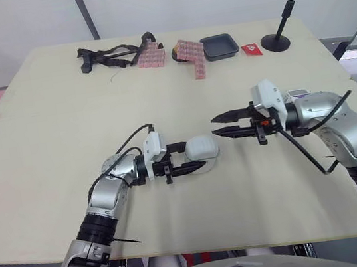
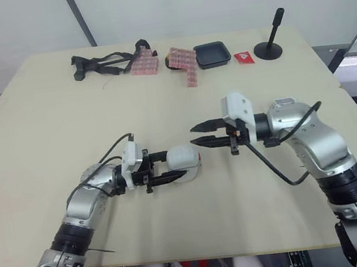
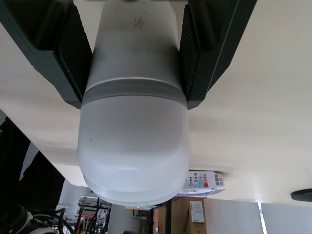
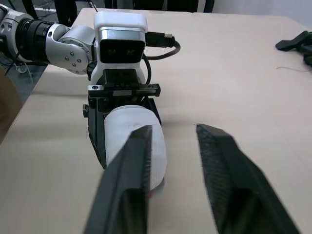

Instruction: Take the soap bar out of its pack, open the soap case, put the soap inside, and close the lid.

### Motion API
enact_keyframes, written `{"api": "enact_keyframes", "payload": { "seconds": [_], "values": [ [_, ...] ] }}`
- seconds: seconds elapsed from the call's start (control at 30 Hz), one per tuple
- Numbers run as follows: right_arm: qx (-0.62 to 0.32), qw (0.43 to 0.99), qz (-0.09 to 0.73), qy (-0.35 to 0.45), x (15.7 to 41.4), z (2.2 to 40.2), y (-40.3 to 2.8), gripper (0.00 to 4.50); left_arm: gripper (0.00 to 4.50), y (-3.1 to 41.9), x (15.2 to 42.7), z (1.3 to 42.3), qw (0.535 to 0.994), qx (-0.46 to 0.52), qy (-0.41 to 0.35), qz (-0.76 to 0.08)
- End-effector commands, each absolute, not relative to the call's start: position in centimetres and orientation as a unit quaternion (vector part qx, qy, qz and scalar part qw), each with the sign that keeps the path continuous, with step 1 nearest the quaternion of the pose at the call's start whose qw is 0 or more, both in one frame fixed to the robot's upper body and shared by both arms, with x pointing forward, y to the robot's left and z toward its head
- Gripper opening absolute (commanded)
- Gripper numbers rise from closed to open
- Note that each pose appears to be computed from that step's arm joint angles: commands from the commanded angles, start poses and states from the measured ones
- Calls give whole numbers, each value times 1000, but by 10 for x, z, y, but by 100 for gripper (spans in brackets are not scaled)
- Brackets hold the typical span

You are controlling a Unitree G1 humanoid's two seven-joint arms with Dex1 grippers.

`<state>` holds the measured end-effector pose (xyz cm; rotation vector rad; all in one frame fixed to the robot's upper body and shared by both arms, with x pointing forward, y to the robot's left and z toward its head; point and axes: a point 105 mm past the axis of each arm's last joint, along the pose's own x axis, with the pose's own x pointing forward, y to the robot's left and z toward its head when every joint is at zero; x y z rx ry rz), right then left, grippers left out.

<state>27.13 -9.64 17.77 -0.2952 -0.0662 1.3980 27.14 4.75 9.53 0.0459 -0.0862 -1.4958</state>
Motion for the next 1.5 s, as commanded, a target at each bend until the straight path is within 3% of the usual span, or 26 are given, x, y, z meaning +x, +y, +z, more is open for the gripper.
{"api": "enact_keyframes", "payload": {
  "seconds": [0.03,0.17,0.2,0.43,0.6,0.8,0.93,1.27,1.33,1.5],
  "values": [
    [-147,750,641,-70,262,186,-109,313,192,50,270,100,732,11,-32,-680],
    [-174,737,650,-65,251,165,-127,442,192,50,268,106,732,-34,-1,-680],
    [-179,733,653,-64,249,161,-130,447,192,50,268,108,732,-44,8,-680],
    [-187,732,651,-68,251,155,-131,447,192,53,269,125,722,-182,118,-657],
    [-190,734,649,-62,253,153,-130,447,192,55,270,113,698,-274,272,-603],
    [-187,734,651,-59,252,153,-129,447,192,56,266,110,637,-368,373,-565],
    [-185,734,652,-56,251,153,-128,447,192,55,265,95,646,-354,416,-533],
    [-183,734,652,-49,250,152,-126,447,192,56,267,68,686,-280,440,-507],
    [-182,735,651,-49,251,152,-125,450,295,57,268,65,694,-261,437,-510],
    [-180,736,651,-47,252,152,-125,450,448,61,276,63,716,-226,414,-514]
  ]
}}
